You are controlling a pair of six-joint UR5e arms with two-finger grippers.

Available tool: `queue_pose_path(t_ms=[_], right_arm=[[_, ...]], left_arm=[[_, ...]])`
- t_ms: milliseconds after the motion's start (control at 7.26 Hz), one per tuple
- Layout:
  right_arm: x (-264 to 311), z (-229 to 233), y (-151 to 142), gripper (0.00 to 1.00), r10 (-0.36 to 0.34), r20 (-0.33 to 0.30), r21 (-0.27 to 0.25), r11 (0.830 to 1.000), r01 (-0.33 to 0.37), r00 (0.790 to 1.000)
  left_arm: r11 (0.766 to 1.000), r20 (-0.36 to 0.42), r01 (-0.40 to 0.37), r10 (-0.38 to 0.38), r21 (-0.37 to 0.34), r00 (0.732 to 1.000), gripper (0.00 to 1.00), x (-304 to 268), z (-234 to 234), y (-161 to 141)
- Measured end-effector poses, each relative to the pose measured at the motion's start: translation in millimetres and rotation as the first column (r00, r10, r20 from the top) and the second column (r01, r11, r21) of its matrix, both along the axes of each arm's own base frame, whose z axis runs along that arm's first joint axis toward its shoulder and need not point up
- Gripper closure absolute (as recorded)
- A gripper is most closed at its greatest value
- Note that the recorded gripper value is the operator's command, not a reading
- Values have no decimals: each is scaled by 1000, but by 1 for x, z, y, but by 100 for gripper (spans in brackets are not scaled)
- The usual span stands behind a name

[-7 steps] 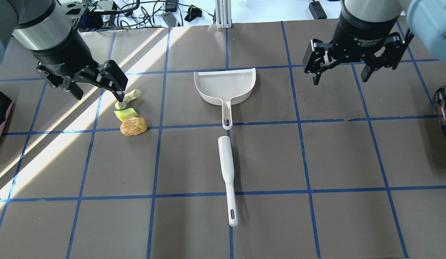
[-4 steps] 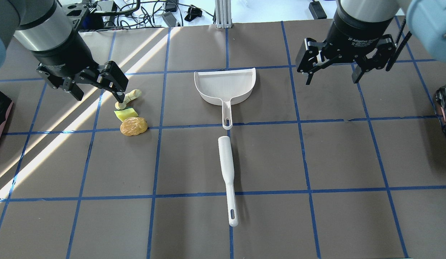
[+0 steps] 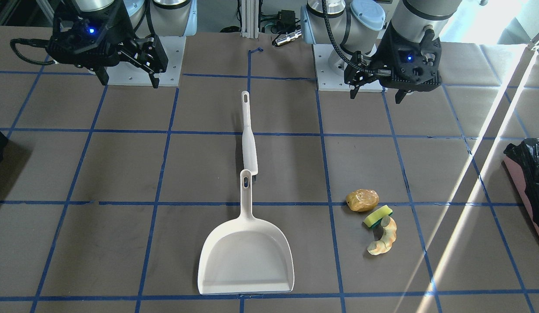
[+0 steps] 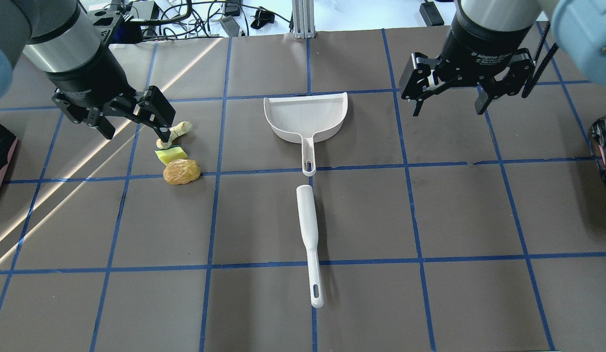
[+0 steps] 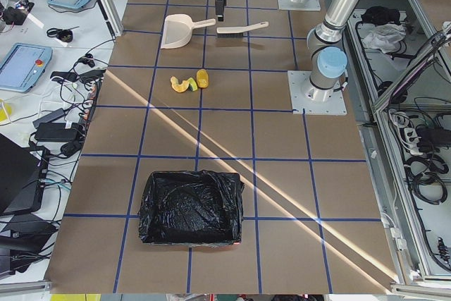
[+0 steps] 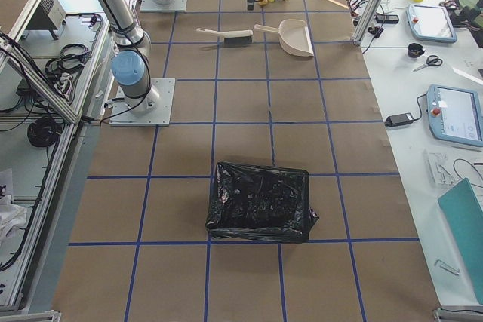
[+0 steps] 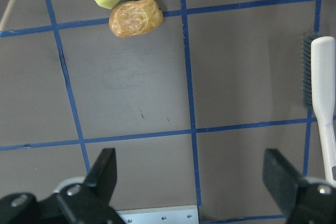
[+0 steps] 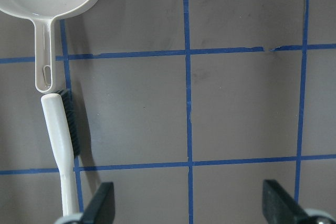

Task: Sweep and dump trash in nearest bin
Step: 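Grasp the white brush handle with the right gripper while the left reaches forward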

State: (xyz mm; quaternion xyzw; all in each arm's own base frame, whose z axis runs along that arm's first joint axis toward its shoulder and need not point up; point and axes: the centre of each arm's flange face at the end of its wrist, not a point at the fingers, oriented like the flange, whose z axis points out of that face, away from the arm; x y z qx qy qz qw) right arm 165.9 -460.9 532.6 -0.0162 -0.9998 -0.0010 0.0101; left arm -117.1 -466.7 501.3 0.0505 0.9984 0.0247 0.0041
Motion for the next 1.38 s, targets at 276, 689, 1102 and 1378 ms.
queue_pose_path(t_ms=[276, 689, 1102, 1378], right_arm=[[1, -1, 0, 0, 9, 5, 4, 1000, -9, 1000], [8, -19, 11, 0, 25, 56, 43, 999, -27, 998], [59, -54, 39, 0, 89, 65, 75, 993, -93, 994], [109, -108, 75, 0, 122, 55, 99, 987, -127, 991]], left_arm=[[1000, -3, -13, 13, 4, 1000, 0, 0, -4, -2], [997, -4, -43, 43, -68, 999, 0, 3, -35, -53], [992, -14, -85, 84, -91, 996, 0, 0, -78, -131], [992, -13, -81, 80, -100, 997, 0, -17, -90, -180]])
